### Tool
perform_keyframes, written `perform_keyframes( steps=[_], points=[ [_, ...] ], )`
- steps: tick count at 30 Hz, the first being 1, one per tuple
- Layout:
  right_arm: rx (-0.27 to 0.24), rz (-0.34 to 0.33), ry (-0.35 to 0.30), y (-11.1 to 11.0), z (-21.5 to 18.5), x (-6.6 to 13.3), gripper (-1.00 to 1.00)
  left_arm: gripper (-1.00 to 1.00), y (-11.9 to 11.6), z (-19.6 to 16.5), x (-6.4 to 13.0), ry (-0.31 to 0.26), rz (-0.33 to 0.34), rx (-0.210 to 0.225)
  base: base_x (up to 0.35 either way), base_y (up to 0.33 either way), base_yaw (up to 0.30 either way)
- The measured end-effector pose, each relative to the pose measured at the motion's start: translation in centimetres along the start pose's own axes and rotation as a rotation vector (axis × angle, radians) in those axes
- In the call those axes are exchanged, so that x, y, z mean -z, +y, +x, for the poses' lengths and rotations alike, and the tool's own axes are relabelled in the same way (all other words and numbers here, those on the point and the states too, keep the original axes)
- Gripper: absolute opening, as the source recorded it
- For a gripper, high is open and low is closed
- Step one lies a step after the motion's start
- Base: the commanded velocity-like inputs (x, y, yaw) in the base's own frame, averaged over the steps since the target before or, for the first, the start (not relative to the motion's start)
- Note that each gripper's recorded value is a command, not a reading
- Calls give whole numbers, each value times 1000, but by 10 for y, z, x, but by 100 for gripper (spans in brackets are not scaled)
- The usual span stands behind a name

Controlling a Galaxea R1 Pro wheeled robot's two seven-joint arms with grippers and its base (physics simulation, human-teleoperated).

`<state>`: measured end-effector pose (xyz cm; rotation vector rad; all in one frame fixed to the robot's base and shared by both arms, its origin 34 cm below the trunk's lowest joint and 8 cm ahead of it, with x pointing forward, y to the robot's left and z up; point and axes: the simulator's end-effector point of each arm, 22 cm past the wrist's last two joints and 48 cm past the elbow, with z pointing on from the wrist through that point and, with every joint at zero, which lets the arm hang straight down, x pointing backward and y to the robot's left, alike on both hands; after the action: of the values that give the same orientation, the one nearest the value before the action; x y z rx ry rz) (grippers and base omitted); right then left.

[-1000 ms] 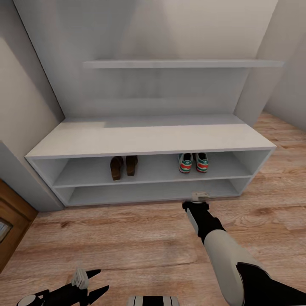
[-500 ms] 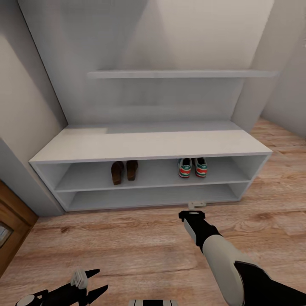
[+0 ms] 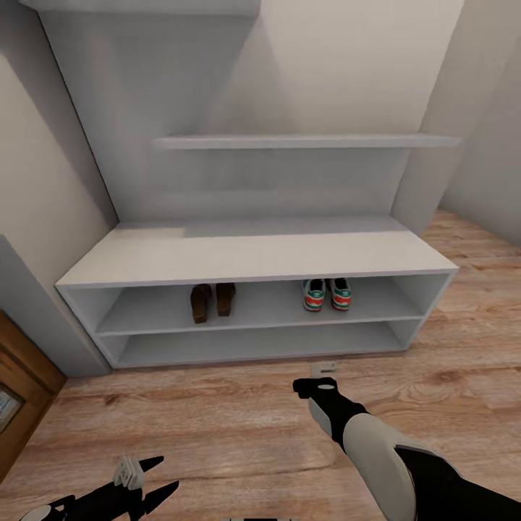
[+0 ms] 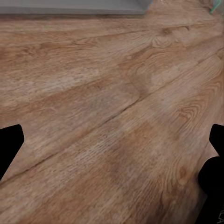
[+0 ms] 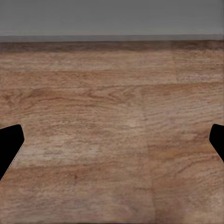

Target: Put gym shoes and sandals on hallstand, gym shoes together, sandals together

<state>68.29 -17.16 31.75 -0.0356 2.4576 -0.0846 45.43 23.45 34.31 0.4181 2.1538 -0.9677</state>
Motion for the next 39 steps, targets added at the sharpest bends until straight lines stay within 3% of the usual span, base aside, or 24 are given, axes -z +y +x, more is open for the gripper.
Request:
perform_keyframes(
  steps=[11,20,21,28,29,34,39],
  points=[
    [7,-29,35,8,14,16,100,100,-4,-22,10,-1,-21,7,0,0,0],
    [5,-37,19,11,37,32,100,100,8,-33,37,-32,-105,44,0,0,0],
    [28,-42,4,12,49,36,100,100,8,-18,48,-18,-133,54,0,0,0],
    [74,-49,12,12,63,50,100,100,11,-5,73,-30,-216,33,0,0,0],
    [84,-49,9,9,75,54,100,100,17,12,86,-40,-267,61,0,0,0],
    [98,-50,15,6,83,64,100,100,23,6,103,-66,-320,86,0,0,0],
    [148,-40,25,-10,91,72,100,100,25,-3,115,-85,-353,101,0,0,0]
  ],
)
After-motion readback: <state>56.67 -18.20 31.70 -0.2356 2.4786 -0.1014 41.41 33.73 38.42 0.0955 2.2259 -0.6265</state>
